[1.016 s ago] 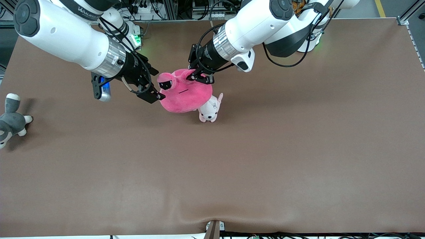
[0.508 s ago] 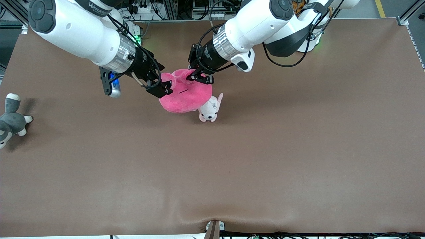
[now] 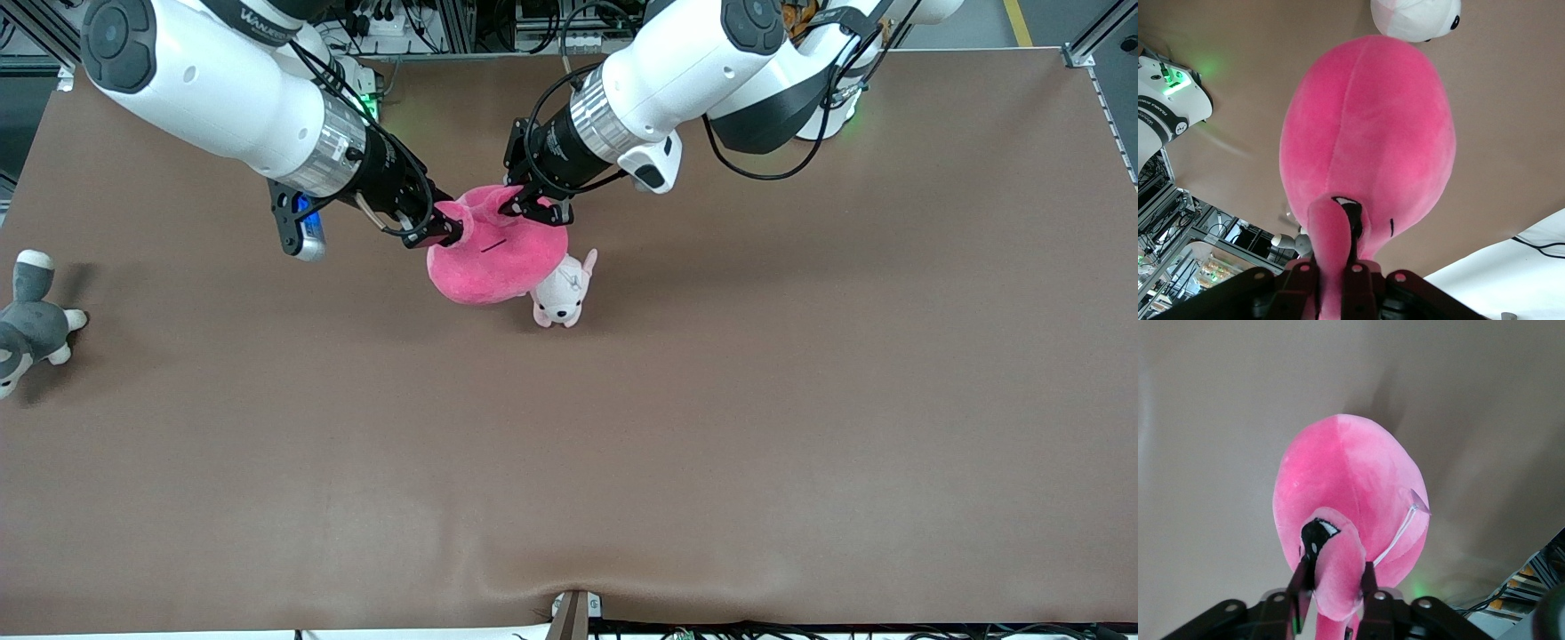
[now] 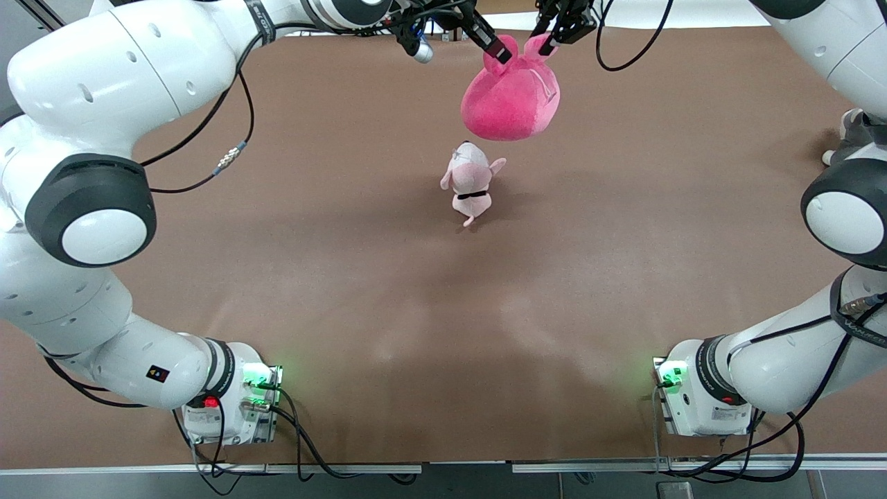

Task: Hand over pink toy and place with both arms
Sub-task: 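Grasp the pink toy with the right gripper while the left gripper holds, then carry the pink toy with the right gripper while the left gripper withdraws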

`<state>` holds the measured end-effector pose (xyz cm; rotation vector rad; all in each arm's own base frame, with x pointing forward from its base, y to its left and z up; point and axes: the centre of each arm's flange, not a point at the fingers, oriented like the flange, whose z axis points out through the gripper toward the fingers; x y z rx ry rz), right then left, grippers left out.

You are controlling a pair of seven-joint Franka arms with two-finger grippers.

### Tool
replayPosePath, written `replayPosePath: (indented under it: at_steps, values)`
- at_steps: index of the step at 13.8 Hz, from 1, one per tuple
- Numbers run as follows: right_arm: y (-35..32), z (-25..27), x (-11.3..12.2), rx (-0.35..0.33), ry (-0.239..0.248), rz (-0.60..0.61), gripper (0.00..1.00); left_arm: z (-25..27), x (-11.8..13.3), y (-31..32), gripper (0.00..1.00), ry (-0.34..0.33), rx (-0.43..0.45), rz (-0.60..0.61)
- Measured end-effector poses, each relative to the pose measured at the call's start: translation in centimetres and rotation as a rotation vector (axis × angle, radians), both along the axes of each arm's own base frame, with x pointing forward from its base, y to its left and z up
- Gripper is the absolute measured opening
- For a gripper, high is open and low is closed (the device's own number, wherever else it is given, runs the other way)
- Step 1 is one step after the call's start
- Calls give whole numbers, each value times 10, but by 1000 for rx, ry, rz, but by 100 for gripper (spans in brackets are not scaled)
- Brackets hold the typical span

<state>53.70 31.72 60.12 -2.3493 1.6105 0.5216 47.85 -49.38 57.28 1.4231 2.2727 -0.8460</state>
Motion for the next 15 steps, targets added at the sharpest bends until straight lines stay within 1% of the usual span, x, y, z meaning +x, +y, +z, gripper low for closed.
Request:
replayPosePath:
  at_steps: [1,2,6,7,8,9,11,12,14,15]
  values:
    - [0,-1,0,-1,1,3,18,0,0,0,11,0,0,0]
    - [0,-2,0,-1,0,8,13,0,0,0,11,0,0,0]
    - [-5,-3,3,-3,-2,14,11,0,0,0,11,-1,-1,1]
    - [-9,-4,4,-7,6,20,10,0,0,0,11,-2,-2,2]
    - [-16,-6,5,-12,17,30,9,1,0,0,14,-4,-4,3]
    - [-24,-7,8,-15,25,39,9,1,1,0,15,-6,-6,4]
    - [-49,-10,16,-19,33,59,9,5,4,2,30,-20,-4,9]
    - [-67,-12,22,-19,37,78,9,7,8,7,42,-42,13,8]
    - [-112,-17,34,-24,40,113,9,9,19,27,64,-68,86,-9]
    - [-140,-20,39,-31,45,133,9,11,26,42,73,-76,124,-28]
